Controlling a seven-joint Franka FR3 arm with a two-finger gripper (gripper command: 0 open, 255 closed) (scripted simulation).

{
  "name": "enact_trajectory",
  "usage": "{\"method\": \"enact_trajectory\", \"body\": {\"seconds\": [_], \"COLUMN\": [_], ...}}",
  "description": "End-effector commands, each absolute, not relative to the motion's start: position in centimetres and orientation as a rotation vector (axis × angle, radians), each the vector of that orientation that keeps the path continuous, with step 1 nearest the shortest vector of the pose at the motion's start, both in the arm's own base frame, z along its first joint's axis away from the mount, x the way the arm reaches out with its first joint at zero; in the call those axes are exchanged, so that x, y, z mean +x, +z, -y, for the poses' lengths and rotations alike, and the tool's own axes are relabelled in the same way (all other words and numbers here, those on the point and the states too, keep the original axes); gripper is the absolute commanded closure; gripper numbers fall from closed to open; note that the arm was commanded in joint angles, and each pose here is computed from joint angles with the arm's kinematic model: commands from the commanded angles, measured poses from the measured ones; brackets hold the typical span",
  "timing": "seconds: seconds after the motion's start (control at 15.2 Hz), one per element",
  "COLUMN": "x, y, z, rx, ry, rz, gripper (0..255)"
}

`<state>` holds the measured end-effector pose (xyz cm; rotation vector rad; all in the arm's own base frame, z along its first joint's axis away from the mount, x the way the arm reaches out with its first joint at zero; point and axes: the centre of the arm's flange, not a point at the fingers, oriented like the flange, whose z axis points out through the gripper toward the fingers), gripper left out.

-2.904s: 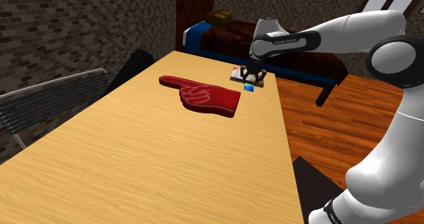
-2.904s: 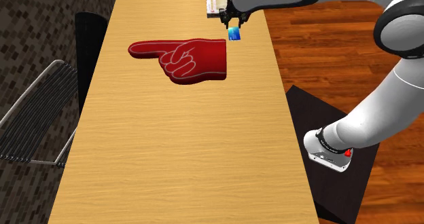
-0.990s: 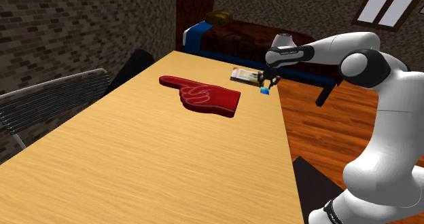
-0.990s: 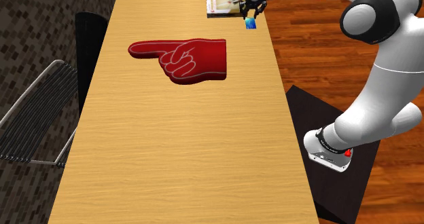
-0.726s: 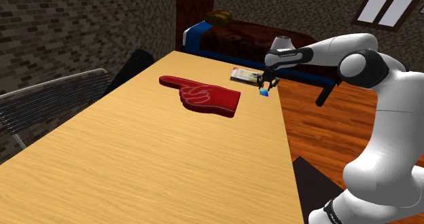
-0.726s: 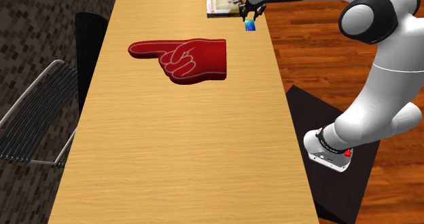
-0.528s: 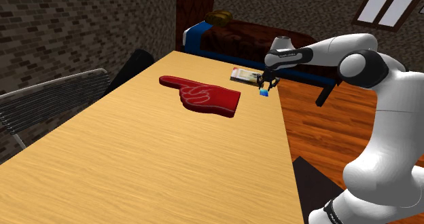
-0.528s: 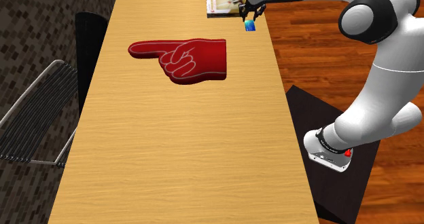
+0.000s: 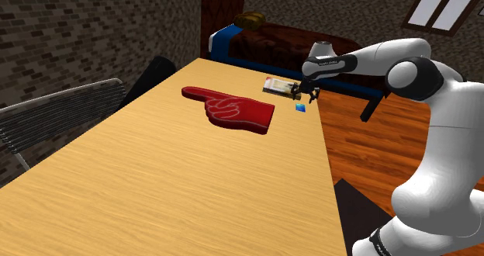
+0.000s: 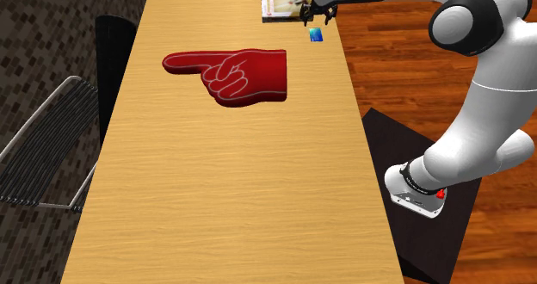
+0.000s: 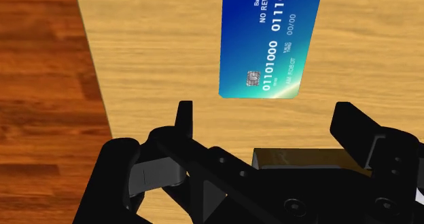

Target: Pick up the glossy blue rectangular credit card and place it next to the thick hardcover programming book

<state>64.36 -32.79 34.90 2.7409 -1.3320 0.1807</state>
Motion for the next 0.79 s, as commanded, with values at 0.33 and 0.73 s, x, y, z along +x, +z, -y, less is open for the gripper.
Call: {"method": "enact_trajectory", "body": {"seconds": [0.33,0.73], "x": [64.0,64.0], "y": [39.8,39.8], "z": [32.1,32.1], "rx": [2.741,2.741], "ry": [0.181,0.181], "rz": [1.332,1.332], "gripper": [0,0]}}
